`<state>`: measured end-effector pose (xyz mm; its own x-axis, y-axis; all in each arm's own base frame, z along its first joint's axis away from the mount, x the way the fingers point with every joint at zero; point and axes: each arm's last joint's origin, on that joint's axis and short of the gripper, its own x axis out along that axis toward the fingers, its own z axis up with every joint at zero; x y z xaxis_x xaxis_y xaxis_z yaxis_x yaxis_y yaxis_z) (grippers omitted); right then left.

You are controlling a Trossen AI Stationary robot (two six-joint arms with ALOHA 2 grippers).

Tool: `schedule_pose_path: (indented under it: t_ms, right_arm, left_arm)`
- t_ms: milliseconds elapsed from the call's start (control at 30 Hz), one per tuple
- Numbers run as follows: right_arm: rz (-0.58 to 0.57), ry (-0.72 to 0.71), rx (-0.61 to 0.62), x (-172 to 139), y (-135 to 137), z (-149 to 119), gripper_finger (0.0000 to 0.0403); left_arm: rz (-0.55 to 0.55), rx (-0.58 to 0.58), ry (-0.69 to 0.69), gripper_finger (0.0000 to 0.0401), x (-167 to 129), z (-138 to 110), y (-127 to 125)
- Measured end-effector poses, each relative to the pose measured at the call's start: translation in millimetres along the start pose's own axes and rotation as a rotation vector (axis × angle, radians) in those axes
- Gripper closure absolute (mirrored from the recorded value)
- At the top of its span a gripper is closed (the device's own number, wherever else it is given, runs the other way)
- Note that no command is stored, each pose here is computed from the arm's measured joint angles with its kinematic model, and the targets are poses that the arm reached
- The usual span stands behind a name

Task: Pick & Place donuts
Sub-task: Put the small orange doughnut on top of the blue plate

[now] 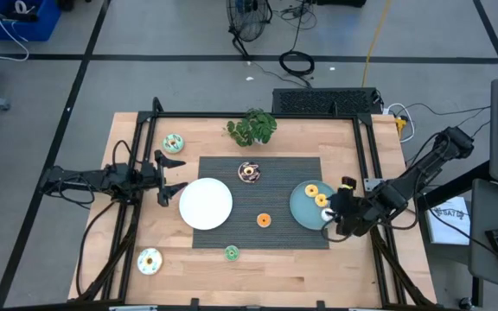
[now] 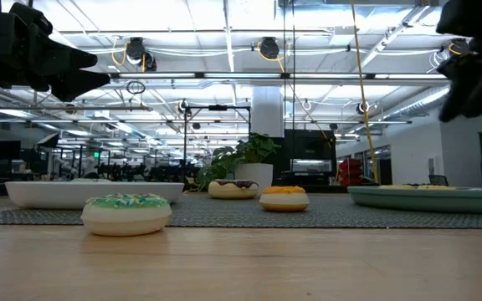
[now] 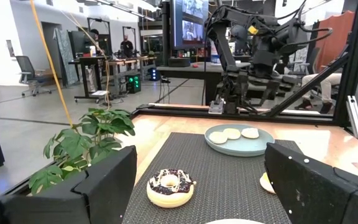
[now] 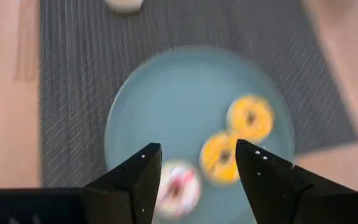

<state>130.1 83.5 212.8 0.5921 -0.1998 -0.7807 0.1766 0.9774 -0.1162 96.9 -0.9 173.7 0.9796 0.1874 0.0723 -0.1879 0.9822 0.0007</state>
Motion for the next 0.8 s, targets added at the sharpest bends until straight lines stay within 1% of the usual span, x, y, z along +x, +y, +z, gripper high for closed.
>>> schedule_pose_path:
  t_ms: [67, 133, 267, 467, 500, 633, 800]
  right_arm:
    - [-0.037, -0.078, -0.028, 6, 0, -2, 0.0207]
    - [-0.035, -0.135, -0.04, 12, 1, -5, 0.0206]
    - [0.048, -0.269, -0.065, 21, 1, -11, 0.0205]
    - [0.292, -0.535, -0.107, 21, -9, -16, 0.0208]
    - [0.318, -0.584, -0.104, 21, -12, -18, 0.0208]
    - [0.364, -0.715, -0.079, 22, -28, -29, 0.0205]
    - [0.365, -0.84, -0.027, 21, -44, -40, 0.0204]
  left_arm:
    - [0.0, 0.0, 0.0, 0.0052, 0, 0, 0]
    - [0.0, 0.0, 0.0, 0.0052, 0, 0, 0]
    - [0.0, 0.0, 0.0, 0.0052, 0, 0, 0]
    - [0.0, 0.0, 0.001, 0.0052, 0, 0, 0]
    - [0.0, 0.0, 0.0, 0.0052, 0, 0, 0]
    - [0.0, 0.0, 0.0, 0.0052, 0, 0, 0]
    - [0.0, 0.0, 0.0, 0.0052, 0, 0, 0]
